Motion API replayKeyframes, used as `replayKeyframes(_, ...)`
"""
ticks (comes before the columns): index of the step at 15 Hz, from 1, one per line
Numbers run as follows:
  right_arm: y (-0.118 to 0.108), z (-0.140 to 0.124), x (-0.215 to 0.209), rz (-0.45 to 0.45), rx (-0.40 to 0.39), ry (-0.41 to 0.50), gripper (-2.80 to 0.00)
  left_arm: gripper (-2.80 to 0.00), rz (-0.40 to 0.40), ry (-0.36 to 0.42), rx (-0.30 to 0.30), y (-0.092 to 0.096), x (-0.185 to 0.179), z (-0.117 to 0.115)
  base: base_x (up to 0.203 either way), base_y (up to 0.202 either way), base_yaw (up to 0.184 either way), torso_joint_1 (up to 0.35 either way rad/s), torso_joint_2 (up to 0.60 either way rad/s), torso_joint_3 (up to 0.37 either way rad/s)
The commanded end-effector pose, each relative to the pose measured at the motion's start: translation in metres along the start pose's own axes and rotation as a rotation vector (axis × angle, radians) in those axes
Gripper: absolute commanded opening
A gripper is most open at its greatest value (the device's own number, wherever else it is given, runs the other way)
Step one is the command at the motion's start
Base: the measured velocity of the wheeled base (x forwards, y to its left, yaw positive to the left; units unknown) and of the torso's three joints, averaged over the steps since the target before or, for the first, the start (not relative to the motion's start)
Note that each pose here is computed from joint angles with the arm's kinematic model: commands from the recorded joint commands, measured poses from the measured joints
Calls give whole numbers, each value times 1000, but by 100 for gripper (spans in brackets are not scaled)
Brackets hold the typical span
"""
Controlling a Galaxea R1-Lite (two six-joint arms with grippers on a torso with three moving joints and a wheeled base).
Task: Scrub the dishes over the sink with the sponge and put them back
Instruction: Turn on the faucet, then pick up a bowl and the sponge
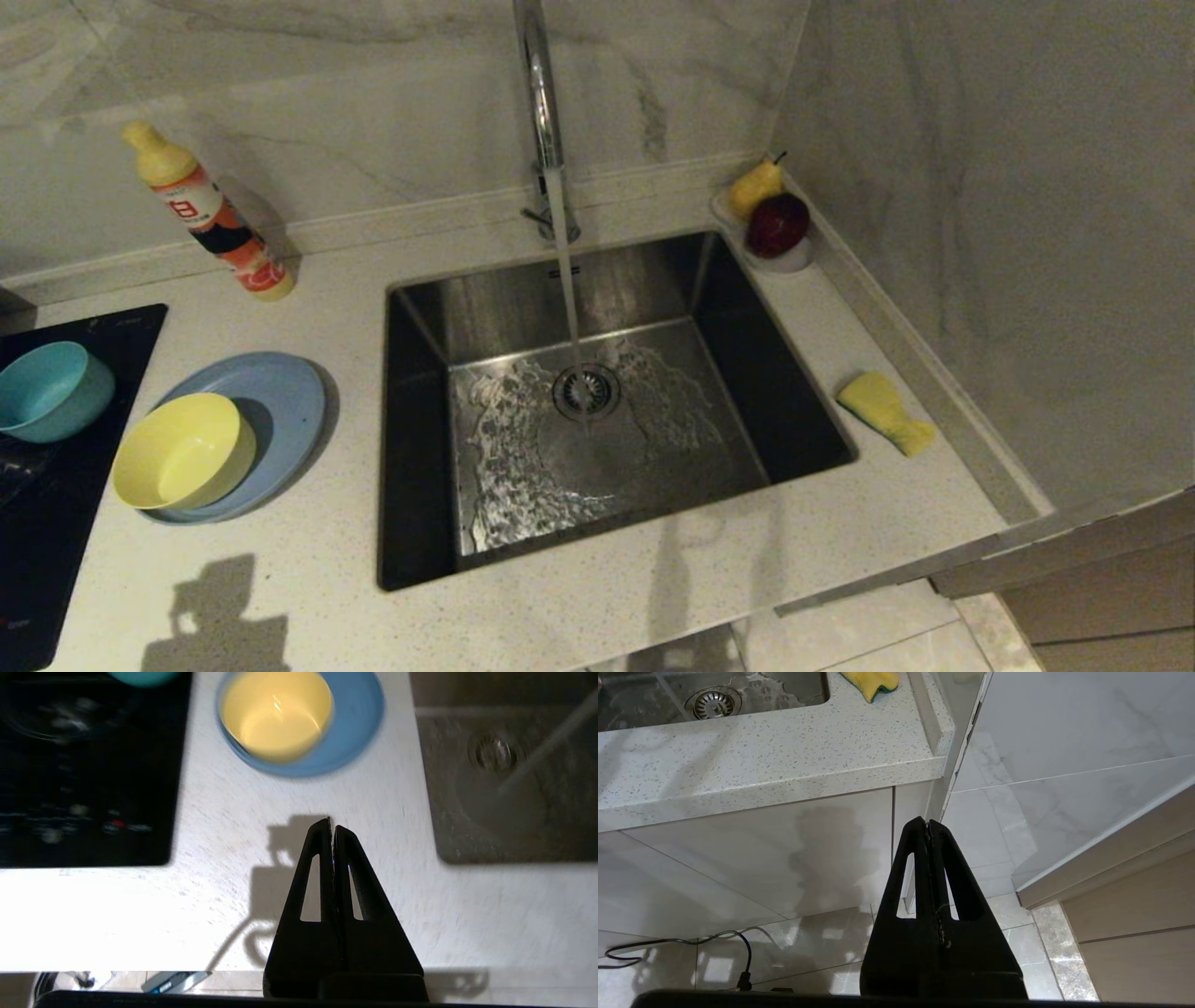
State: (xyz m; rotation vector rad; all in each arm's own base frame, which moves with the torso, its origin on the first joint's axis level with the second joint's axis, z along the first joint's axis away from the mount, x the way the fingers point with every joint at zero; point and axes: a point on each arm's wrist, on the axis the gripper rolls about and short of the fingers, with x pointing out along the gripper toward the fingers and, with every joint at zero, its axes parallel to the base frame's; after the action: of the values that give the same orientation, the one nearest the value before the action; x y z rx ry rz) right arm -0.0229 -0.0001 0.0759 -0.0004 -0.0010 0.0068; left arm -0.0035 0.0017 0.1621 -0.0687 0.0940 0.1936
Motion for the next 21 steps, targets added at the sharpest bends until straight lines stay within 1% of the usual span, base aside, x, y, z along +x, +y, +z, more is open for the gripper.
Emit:
replayKeyframes(1,0,0,0,1,-1,-1,-280,-280,-26,-39,14,2,4,-35,0,0,0,0,0,0)
replayKeyframes(2,0,0,0,1,-1,0,-280,-280,-40,-90,21,2,9,-44,0,0,0,0,0,0)
replayKeyframes(4,0,0,0,1,-1,-2,-280,-280,-101,-141,83,4,6,-62,0,0,0,0,0,0)
replayKeyframes(5,0,0,0,1,-1,-1,-280,-280,-117,-165,99,5,1,-68,0,0,0,0,0,0)
replayKeyframes(7,0,0,0,2,-1,1,-280,-280,-162,-191,103,7,-7,-81,0,0,0,0,0,0)
replayKeyframes(8,0,0,0,1,0,-4,-280,-280,-176,-203,102,7,-9,-84,0,0,0,0,0,0)
replayKeyframes(10,0,0,0,1,0,-1,-280,-280,-187,-144,72,7,-8,-90,0,0,0,0,0,0)
replayKeyframes(11,0,0,0,2,0,-3,-280,-280,-190,-146,96,7,-8,-89,0,0,0,0,0,0)
replayKeyframes(12,0,0,0,1,0,1,-280,-280,-191,-150,155,7,-7,-90,0,0,0,0,0,0)
replayKeyframes(13,0,0,0,1,0,-3,-280,-280,-215,-165,190,6,-8,-89,0,0,0,0,0,0)
replayKeyframes(14,0,0,0,1,-1,-2,-280,-280,-219,-163,164,6,-8,-89,0,0,0,0,0,0)
replayKeyframes(15,0,0,0,1,0,-1,-280,-280,-206,-158,108,7,-8,-88,0,0,0,0,0,0)
replayKeyframes(16,0,0,0,1,0,-2,-280,-280,-191,-157,78,7,-8,-88,0,0,0,0,0,0)
replayKeyframes(18,0,0,0,1,0,-2,-280,-280,-192,-162,72,7,-8,-88,0,0,0,0,0,0)
replayKeyframes(21,0,0,0,1,0,-1,-280,-280,-183,-176,39,7,-8,-86,0,0,0,0,0,0)
